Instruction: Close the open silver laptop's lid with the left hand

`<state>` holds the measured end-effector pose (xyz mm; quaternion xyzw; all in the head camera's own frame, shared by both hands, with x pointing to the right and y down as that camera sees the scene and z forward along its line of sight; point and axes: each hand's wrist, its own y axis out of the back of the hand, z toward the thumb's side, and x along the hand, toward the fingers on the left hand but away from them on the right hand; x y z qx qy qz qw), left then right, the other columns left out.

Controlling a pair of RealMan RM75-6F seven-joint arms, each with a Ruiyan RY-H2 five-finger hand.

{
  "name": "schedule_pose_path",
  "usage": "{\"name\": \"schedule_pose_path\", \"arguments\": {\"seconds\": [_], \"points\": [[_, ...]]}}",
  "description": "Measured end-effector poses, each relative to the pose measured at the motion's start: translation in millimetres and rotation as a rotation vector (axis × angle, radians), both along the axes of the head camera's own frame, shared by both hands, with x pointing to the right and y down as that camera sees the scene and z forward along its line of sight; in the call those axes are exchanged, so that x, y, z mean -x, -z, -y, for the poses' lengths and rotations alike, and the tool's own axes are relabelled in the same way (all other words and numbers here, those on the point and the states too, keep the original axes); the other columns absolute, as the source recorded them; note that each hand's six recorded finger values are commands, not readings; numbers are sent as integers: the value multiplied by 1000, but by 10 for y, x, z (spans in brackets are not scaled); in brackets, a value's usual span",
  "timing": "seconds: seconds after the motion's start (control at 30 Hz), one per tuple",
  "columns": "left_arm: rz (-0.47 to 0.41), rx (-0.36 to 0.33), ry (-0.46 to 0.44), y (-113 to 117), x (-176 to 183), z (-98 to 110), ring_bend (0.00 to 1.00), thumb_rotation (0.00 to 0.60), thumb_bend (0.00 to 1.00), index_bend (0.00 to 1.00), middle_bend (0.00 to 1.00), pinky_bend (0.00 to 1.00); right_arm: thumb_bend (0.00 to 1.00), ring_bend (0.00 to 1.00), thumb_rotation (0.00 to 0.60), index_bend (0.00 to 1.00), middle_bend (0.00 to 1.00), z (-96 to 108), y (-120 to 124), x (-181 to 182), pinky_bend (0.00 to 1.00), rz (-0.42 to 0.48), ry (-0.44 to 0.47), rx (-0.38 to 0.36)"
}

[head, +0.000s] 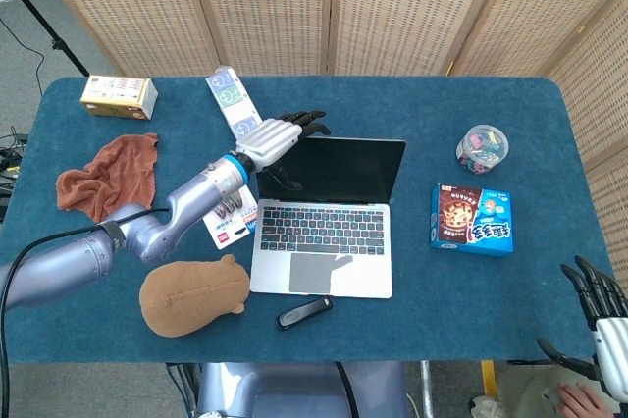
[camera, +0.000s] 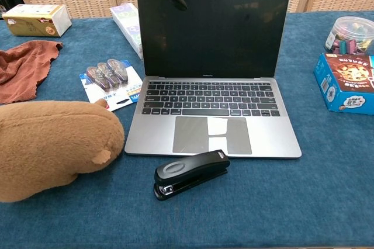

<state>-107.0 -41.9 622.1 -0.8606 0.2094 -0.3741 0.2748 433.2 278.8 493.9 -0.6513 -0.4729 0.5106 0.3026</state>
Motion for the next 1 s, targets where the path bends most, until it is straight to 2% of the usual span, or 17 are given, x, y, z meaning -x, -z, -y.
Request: {"name": "schedule_pose_path", "arguments": {"seconds": [0.57,1.0], "points": [[-55,102,-11,34,-97,-210,56,600,92,244,29,109,183,0,600,0,0,-13,54,6,61,-1,6,-15],[-80,132,-37,184,-91,-435,71,600,93,254,38,116,183,0,600,0,0,-35,95,76,61,-4,27,-26]]}}
